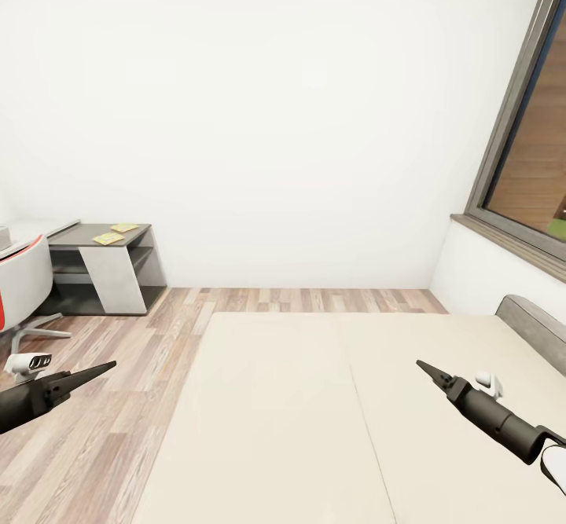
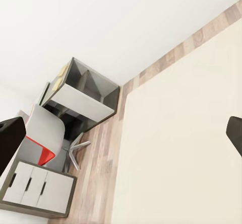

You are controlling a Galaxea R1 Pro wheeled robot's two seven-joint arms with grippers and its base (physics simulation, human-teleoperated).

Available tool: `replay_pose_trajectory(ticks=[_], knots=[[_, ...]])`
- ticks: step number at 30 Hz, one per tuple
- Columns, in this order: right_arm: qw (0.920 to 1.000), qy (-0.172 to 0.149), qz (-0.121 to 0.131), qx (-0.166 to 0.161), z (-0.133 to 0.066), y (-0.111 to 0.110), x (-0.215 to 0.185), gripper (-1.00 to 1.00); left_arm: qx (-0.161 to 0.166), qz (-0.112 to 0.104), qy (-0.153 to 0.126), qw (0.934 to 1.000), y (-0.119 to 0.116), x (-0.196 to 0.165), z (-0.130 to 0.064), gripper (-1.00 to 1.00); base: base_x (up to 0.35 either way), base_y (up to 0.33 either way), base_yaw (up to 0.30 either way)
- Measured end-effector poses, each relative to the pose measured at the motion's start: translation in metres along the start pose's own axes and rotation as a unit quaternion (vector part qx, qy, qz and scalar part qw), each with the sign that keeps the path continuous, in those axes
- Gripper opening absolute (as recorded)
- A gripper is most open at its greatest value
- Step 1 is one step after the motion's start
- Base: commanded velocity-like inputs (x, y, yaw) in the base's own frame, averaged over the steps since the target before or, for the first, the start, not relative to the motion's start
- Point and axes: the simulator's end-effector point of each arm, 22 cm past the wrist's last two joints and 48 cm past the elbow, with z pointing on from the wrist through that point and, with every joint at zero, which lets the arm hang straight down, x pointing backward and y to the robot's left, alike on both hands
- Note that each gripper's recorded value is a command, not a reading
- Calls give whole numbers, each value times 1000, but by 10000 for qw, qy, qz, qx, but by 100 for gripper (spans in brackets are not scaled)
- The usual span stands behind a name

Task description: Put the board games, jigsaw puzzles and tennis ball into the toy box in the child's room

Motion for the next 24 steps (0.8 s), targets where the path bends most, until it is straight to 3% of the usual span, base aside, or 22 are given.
replay_pose_trajectory(ticks=[24], knots=[[10000,0,0,0,0,0,0,100,0,3,0,10000,0,0,0,100,-22,0,0]])
